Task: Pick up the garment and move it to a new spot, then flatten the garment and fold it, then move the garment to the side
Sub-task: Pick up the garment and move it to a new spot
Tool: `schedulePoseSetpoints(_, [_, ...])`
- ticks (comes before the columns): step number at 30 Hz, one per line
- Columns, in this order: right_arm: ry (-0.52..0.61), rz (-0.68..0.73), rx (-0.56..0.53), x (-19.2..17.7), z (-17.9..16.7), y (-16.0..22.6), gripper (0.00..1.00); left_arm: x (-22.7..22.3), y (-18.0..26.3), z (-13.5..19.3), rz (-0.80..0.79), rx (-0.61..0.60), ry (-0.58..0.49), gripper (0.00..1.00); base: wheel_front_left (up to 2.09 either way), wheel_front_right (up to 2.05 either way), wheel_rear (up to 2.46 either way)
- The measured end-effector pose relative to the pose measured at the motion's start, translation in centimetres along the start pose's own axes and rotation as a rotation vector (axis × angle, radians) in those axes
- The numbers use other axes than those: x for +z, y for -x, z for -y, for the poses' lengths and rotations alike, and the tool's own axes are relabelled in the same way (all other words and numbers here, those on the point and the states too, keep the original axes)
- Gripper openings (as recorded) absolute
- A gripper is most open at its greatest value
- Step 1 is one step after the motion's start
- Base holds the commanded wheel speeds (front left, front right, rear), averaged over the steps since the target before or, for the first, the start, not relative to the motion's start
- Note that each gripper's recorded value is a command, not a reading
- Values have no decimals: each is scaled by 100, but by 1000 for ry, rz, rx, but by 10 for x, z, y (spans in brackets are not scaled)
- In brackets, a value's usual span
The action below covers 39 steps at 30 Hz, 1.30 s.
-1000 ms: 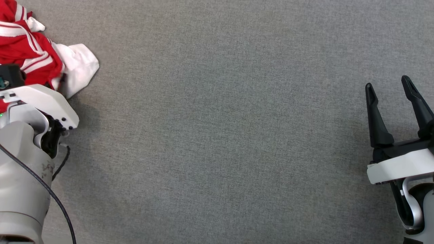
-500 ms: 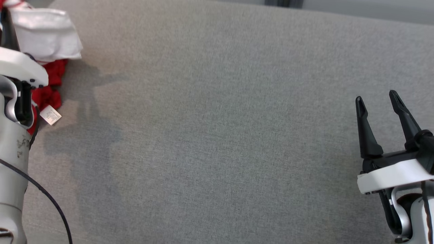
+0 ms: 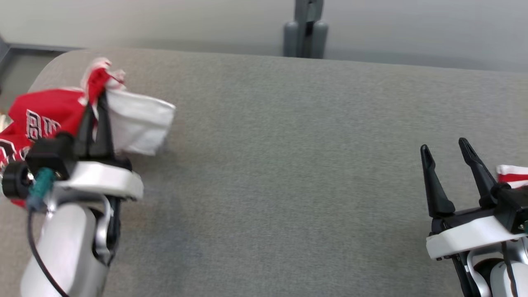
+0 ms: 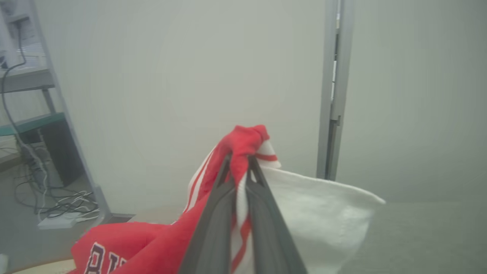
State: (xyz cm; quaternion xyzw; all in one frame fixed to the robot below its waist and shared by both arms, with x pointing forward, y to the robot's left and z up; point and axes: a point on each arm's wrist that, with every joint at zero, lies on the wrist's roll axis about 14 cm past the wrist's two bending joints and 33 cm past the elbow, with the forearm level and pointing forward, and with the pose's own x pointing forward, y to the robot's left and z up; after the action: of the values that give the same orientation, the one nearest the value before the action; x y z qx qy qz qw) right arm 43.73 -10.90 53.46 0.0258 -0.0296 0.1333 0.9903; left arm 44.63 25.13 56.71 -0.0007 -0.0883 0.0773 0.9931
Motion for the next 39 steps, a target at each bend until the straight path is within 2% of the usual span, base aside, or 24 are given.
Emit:
schedulePoseSetpoints(4, [-3, 14, -48, 8, 14, 17, 100, 1, 20, 40, -22, -101, 11, 0, 0, 0, 0])
schedulePoseSetpoints(12, [-26, 44, -141, 21, 41, 49, 100, -11, 49, 133, -119, -332, 111, 0, 0, 0, 0])
schedulePoseSetpoints(21, [-46, 65, -281, 21, 80, 80, 100, -30, 75, 263, -219, -722, 182, 0, 0, 0, 0])
schedulePoseSetpoints(26, [-53, 48, -384, 10, 109, 99, 100, -38, 94, 327, -255, -944, 200, 0, 0, 0, 0])
schedulePoseSetpoints(27, [-57, 36, -413, 4, 116, 104, 100, -51, 107, 346, -305, -1018, 204, 0, 0, 0, 0])
schedulePoseSetpoints(32, [-58, 3, -460, -11, 129, 111, 100, -97, 135, 368, -479, -1123, 197, 0, 0, 0, 0])
schedulePoseSetpoints(37, [-59, -11, -470, -17, 132, 111, 100, -109, 138, 372, -518, -1133, 211, 0, 0, 0, 0])
schedulePoseSetpoints(38, [-60, -11, -464, -17, 131, 109, 100, -108, 137, 371, -511, -1131, 211, 9, 0, 0, 0])
schedulePoseSetpoints(39, [-59, -10, -457, -17, 130, 106, 100, -104, 134, 371, -490, -1125, 213, 44, 0, 0, 0])
